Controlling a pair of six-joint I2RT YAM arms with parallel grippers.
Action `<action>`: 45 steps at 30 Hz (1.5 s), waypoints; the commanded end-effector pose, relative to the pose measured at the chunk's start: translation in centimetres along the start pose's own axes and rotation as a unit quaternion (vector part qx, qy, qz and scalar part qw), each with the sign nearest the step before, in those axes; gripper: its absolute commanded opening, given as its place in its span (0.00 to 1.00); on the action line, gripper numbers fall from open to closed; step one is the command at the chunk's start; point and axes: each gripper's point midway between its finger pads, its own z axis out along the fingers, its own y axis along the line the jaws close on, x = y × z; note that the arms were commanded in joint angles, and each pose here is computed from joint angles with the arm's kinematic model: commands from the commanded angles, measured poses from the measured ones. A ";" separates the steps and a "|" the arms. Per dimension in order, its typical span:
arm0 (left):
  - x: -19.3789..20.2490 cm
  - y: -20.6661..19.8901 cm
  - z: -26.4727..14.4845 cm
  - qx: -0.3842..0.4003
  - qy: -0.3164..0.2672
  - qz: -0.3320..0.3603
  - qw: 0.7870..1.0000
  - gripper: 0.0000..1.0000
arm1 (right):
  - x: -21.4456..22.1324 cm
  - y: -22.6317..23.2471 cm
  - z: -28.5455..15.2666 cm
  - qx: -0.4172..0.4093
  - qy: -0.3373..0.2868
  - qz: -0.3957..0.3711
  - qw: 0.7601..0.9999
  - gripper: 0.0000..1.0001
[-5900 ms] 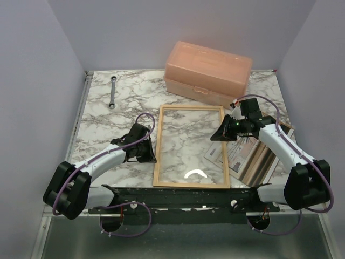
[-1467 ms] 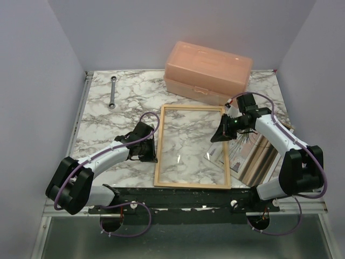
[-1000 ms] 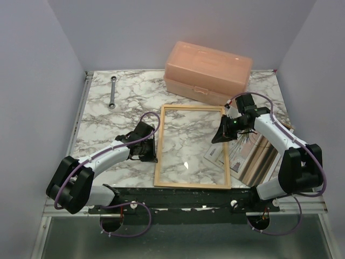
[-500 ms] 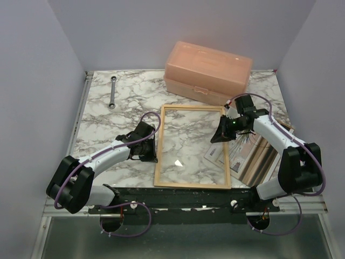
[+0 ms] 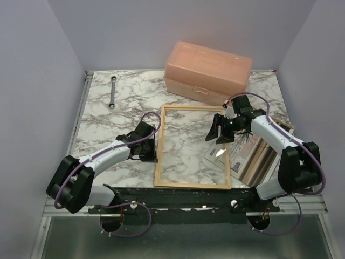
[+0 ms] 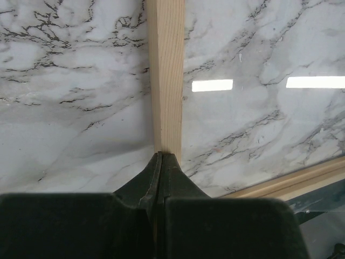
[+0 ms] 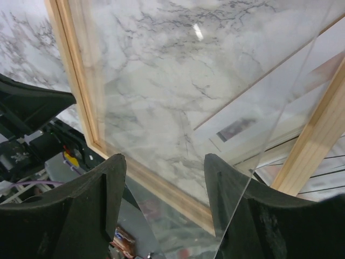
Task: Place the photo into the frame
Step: Place the photo frame item in the photo frame.
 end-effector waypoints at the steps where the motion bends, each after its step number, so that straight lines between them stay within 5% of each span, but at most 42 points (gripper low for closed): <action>1: 4.0 3.9 1.6 -0.076 0.060 0.014 0.995 0.00 | -0.6 -0.7 0.4 0.032 -0.020 -0.006 0.999 0.68; 22: 3.9 4.0 1.6 -0.077 0.055 0.016 0.995 0.00 | -0.4 -3.7 1.8 0.134 -0.041 -0.014 0.990 0.91; 45: 3.8 3.9 1.5 -0.077 0.050 0.017 0.996 0.00 | -0.7 -6.7 0.1 0.227 -0.082 -0.015 0.970 1.00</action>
